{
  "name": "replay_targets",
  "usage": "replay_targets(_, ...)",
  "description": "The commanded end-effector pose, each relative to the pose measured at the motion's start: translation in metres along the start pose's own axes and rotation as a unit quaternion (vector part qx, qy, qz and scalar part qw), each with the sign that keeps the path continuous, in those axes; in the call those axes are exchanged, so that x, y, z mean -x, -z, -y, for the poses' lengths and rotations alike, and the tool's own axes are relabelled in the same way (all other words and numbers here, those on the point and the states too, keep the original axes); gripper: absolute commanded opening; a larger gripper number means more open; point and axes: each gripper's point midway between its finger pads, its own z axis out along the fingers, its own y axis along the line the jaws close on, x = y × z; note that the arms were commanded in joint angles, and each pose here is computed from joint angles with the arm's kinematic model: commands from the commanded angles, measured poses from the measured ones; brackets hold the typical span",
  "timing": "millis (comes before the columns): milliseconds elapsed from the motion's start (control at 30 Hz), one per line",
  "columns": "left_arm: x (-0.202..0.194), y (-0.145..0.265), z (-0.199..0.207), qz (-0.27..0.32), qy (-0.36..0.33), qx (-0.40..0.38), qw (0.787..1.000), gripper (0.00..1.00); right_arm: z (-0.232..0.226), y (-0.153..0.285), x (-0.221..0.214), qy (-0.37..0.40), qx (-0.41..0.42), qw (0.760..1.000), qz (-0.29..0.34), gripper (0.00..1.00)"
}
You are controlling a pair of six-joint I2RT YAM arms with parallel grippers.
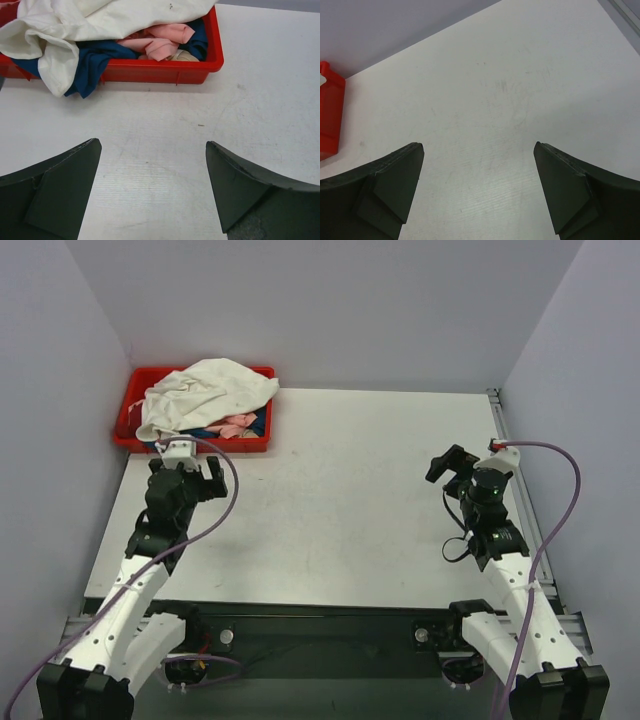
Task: Fold and stack the t-shirts
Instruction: Grab crumpled tshirt from bin with the left arm
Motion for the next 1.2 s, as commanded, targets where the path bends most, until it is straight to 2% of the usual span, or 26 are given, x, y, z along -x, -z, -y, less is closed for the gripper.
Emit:
replay_targets(0,0.044,-0.010,-0.004,0.031,-0.021,0.024,0.999,0.97,-0.012,0.001,0.018,-0.008,0.022,1.000,0.022,1.00)
replay_targets(167,0.062,-0.045,-0.015,0.012,-0.023,0.044,0.999,0.97,-0.015,0.003,0.022,-0.002,0.029,0.999,0.023,1.00)
replay_targets(200,0.051,-0.060,-0.019,-0.014,-0.021,0.049,0.998,0.97,-0.014,0.003,0.020,-0.001,0.028,0.999,0.022,1.00)
replay_targets(233,0.062,-0.067,-0.021,-0.014,-0.015,0.047,0.999,0.97,-0.013,0.004,0.020,-0.002,0.026,0.999,0.024,1.00)
replay_targets(367,0.041,-0.104,-0.059,-0.066,-0.001,0.096,0.993,0.97,-0.011,0.005,0.021,-0.006,0.023,0.999,0.031,1.00)
replay_targets(400,0.042,-0.109,-0.078,-0.063,0.005,0.117,0.991,0.97,-0.010,0.005,0.020,-0.006,0.023,0.999,0.032,1.00)
replay_targets(567,0.027,-0.147,-0.114,-0.079,0.030,0.138,0.987,0.97,-0.012,0.003,0.019,-0.008,0.028,0.999,0.033,1.00)
replay_targets(800,0.030,-0.185,-0.124,-0.040,0.032,0.126,0.991,0.97,-0.014,-0.001,0.013,-0.011,0.035,0.999,0.025,1.00)
replay_targets(1033,0.040,-0.200,-0.139,-0.005,0.066,0.126,0.990,0.97,-0.018,-0.004,0.009,-0.013,0.044,0.999,0.021,0.99)
replay_targets(1167,0.036,-0.216,-0.146,-0.010,0.071,0.120,0.990,0.97,-0.020,-0.008,0.005,-0.012,0.050,0.999,0.012,0.99)
